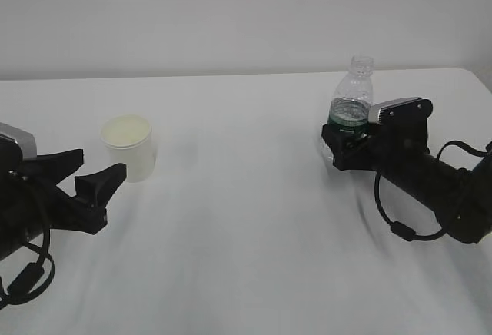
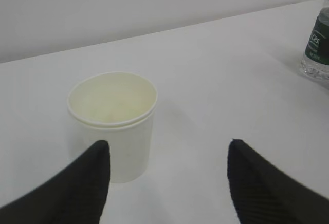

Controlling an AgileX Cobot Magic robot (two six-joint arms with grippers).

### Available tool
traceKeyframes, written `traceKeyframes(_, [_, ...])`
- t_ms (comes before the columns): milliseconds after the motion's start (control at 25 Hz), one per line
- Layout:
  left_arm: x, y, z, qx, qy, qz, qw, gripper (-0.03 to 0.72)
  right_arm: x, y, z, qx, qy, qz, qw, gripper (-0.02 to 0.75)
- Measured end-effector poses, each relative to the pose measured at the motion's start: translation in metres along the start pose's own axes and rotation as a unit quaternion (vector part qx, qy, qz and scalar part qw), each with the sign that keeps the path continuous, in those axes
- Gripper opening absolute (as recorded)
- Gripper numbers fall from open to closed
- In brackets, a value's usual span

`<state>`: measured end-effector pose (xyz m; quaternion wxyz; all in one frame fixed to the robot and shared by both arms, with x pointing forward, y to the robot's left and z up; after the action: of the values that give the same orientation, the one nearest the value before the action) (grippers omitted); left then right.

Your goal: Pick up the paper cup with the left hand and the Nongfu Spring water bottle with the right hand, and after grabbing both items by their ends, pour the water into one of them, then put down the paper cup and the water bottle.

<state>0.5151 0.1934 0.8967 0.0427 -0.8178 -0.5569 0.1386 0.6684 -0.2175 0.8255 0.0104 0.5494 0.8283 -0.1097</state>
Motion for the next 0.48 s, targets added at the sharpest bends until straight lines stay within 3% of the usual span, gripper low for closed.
traceKeyframes(480, [0.002,0.0,-0.001,-0.002,-0.003,-0.005,1.0,0.52,0.007,0.012,-0.008,-0.017,0.002,-0.009,1.0,0.605])
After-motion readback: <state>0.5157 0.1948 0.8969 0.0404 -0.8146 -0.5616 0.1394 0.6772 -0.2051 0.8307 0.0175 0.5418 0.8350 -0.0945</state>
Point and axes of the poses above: a point on each arm's last joint axis where the gripper is mounted, y pointing out along that axis toward the gripper, x along the wrist's bending axis when the last joint is at zero, z = x × y, the point moved 5 cm from there along y, pointing out along that axis toward the gripper, and after that the axes turned 9 degrees about -y, right-handed, at the moved point
